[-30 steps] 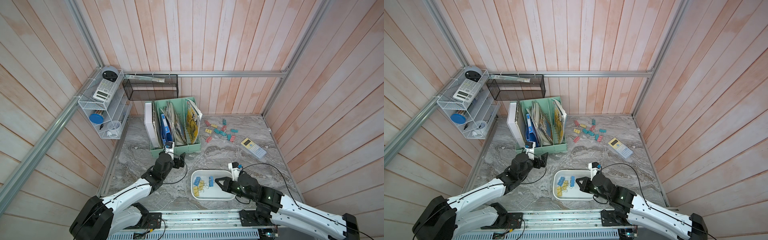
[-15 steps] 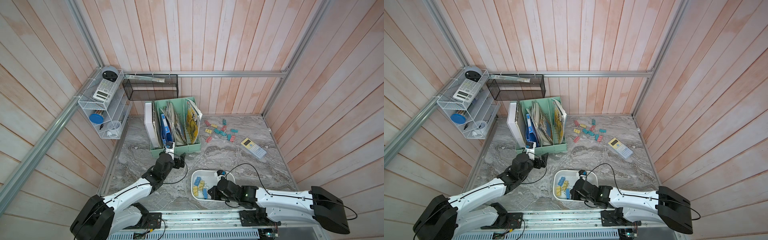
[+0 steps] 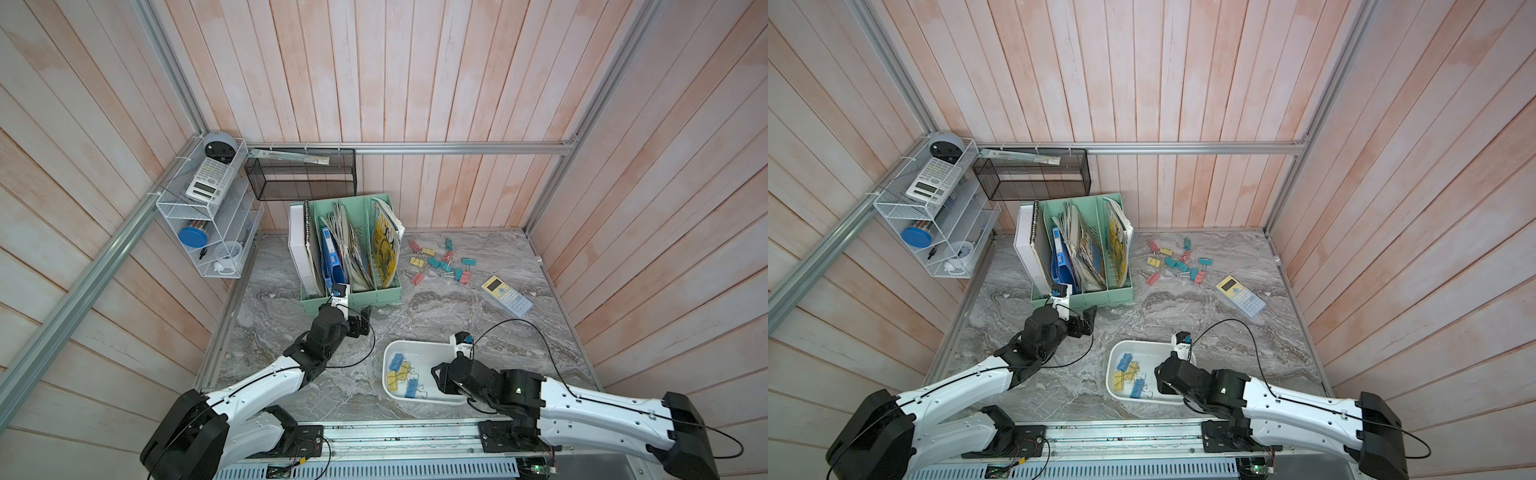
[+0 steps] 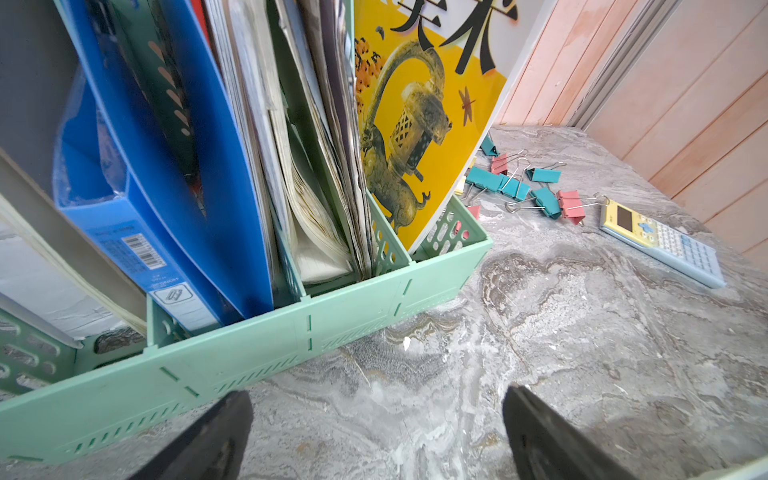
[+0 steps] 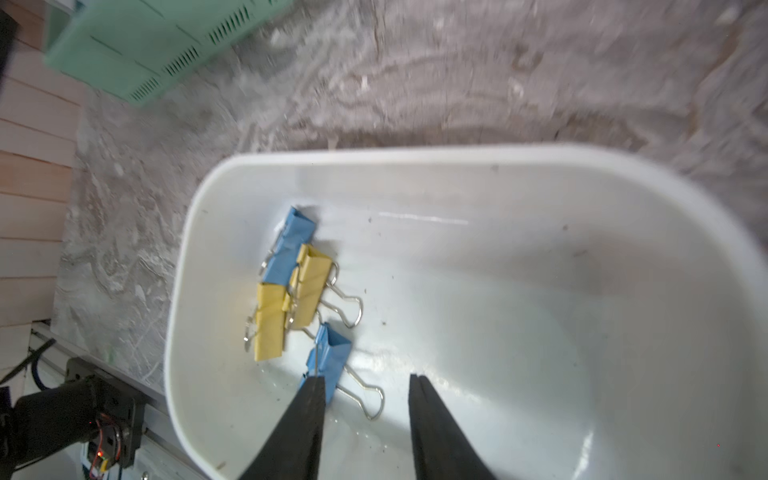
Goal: Put the binder clips in the storage box
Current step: Place the binder clip in the storage box, then pick up the binder clip at the center of the board.
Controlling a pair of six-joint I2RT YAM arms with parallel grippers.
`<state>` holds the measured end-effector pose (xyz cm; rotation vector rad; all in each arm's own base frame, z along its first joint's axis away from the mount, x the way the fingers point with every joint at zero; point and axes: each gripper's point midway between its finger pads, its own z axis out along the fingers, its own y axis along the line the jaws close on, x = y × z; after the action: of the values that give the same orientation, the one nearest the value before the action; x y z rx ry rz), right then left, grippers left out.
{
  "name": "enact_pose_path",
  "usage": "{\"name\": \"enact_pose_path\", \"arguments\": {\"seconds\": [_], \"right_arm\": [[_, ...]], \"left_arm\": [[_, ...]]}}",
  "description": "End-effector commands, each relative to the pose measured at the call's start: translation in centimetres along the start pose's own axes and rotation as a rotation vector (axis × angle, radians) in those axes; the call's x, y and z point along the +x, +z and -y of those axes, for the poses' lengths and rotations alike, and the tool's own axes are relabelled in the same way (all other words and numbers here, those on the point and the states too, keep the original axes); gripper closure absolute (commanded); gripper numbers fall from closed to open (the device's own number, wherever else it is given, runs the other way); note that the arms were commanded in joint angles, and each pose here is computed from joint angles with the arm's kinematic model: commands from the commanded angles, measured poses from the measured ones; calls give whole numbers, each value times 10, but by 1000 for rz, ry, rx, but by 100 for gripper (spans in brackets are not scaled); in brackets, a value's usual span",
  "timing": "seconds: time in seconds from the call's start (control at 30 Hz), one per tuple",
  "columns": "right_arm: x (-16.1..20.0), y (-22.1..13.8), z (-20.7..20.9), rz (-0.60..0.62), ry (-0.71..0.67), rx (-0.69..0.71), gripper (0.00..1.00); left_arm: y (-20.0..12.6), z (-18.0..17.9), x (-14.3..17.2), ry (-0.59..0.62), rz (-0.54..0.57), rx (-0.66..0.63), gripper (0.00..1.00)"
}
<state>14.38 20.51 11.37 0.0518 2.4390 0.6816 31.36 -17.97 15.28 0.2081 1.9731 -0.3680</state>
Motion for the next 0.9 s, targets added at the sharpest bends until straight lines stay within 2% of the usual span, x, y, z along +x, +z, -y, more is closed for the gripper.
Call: {"name": "enact_pose_path", "arguments": {"seconds": [0.0, 0.07, 0.1, 0.13, 0.23, 0.3, 0.4, 0.47, 0.63, 0.73, 0.87], "right_arm": [[-57, -30, 18, 230, -141, 127, 55], [-92, -37, 22, 280, -153, 167, 53], [-103, -34, 25, 263, -137, 174, 53], [-119, -26, 35, 231, -81, 179, 52], [-156, 5, 48, 131, 112, 65, 51], [-182, 23, 61, 122, 218, 18, 51], [-211, 59, 89, 109, 398, 6, 51], [-226, 85, 116, 100, 489, 58, 51], [-249, 134, 166, 20, 531, 144, 47], [-259, 157, 182, 15, 603, 79, 45], [-273, 165, 196, 45, 630, 45, 42]], "left_arm": [[0, 1, 0, 4, 11, 5, 0], [0, 3, 0, 2, 11, 13, 0], [1, 3, 0, 1, 9, 14, 0], [1, 3, 0, -1, 11, 15, 0], [1, 3, 0, 10, 8, 10, 0], [0, 1, -2, 25, 14, -6, 0], [-2, -2, -4, 36, 18, -24, 0], [-3, -1, -5, 35, 20, -17, 0], [-3, -2, -6, 52, 17, -29, 0], [-6, -5, -9, 58, 28, -42, 0], [-6, -5, -9, 58, 31, -40, 0]]}}
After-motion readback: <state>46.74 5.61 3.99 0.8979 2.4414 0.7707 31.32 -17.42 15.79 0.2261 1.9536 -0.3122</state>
